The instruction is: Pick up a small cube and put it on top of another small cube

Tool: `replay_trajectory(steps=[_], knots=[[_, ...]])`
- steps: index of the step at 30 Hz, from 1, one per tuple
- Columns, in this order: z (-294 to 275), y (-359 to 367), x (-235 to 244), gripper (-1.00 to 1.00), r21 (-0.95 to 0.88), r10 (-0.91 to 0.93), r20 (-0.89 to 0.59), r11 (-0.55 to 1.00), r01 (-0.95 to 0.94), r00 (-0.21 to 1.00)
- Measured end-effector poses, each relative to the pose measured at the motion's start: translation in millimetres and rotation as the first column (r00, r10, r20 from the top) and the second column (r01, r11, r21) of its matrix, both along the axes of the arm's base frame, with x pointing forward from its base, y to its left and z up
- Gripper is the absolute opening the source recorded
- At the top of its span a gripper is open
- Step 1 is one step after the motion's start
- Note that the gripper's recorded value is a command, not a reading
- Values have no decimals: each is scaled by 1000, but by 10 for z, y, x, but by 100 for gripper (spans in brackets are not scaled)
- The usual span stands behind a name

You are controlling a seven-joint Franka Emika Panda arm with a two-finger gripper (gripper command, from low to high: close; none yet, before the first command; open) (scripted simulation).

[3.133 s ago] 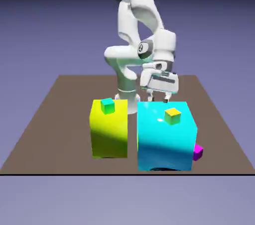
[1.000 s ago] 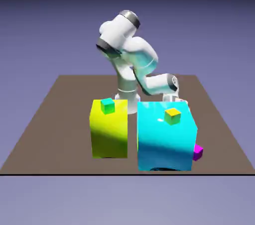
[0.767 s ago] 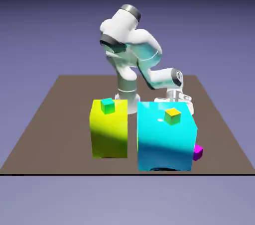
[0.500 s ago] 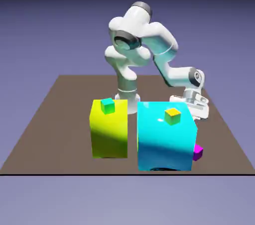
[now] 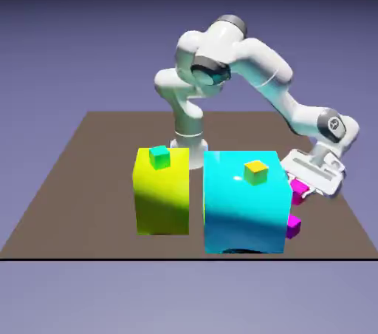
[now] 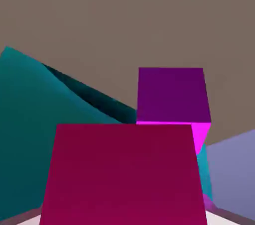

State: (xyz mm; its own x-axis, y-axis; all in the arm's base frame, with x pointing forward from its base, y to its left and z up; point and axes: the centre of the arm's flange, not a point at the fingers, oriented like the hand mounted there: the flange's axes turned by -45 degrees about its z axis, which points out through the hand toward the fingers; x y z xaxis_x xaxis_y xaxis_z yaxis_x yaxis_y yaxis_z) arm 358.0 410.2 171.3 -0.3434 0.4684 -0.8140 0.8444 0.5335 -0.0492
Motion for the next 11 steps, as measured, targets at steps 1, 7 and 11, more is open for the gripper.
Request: replay_trajectory(steps=[1,7,11], knots=[[8,27,77,-100,-2,-36,5,999,36,999],[-161,-103,367,-100,18,-113,47,994,112,993],[-119,-70,353,100,18,-111,48,994,111,993]])
